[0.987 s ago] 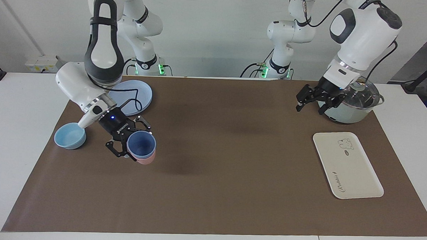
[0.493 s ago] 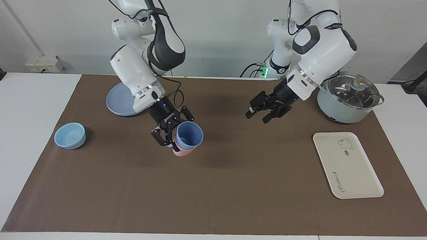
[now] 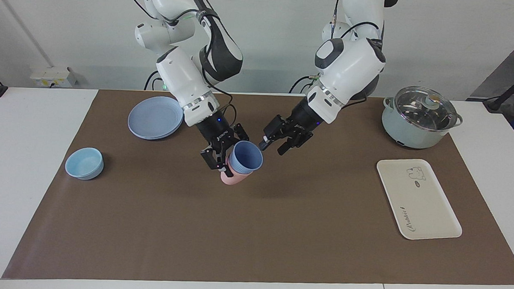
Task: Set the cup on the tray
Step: 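Lift the blue cup with the right gripper while the left gripper reaches it, then take the blue cup with the left gripper while the right gripper releases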
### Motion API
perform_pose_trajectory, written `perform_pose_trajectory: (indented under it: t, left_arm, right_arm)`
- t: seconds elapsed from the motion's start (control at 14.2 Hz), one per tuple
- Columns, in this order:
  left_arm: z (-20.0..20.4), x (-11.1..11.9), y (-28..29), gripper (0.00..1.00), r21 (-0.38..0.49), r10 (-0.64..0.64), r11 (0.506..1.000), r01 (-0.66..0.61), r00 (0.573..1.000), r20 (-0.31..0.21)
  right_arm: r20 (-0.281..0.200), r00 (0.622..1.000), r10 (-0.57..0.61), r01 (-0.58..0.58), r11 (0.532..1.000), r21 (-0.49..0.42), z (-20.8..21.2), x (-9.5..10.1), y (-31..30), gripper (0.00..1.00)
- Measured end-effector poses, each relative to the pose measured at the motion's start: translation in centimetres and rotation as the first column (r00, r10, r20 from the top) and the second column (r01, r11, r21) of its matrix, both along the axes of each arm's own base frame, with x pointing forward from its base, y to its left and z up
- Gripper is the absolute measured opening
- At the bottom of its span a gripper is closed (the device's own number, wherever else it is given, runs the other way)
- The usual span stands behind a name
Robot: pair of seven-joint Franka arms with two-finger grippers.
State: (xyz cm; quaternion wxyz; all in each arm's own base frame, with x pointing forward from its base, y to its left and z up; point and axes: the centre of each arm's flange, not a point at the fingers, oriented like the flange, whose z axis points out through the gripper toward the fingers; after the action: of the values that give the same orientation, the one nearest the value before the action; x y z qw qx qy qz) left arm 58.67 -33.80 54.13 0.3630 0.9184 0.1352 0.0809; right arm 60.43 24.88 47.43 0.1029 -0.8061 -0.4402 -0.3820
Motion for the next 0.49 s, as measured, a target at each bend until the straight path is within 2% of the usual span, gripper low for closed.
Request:
perform_pose_trajectory:
  t: [0.07,0.28,0.35,0.42,0.49]
  left_arm:
    - [-0.3,0.1,-0.5,0.78,0.000,0.000,1.000,0.000,1.000,0.002]
    - [-1.1,0.6,-1.1,0.76,0.000,0.007,1.000,-0.007,1.000,0.011]
    - [-1.3,0.5,-1.5,0.70,0.000,0.004,1.000,-0.004,1.000,0.011]
    - [-1.5,0.5,-2.0,0.70,0.000,0.000,1.000,0.000,1.000,0.013]
    - [-1.6,0.4,-2.3,0.65,0.001,-0.003,1.000,0.003,1.000,0.015]
  right_arm:
    - [0.001,1.000,0.003,-0.003,1.000,-0.005,0.0,0.0,0.0,0.84]
    - [0.018,1.000,0.000,0.000,1.000,-0.012,0.1,-0.1,0.2,0.84]
    - [0.030,1.000,-0.005,0.006,1.000,-0.014,0.2,-0.1,0.2,0.84]
    - [0.034,0.999,-0.007,0.007,1.000,-0.014,0.2,-0.1,0.2,0.84]
    - [0.035,0.999,-0.007,0.008,1.000,-0.015,0.2,-0.1,0.2,0.84]
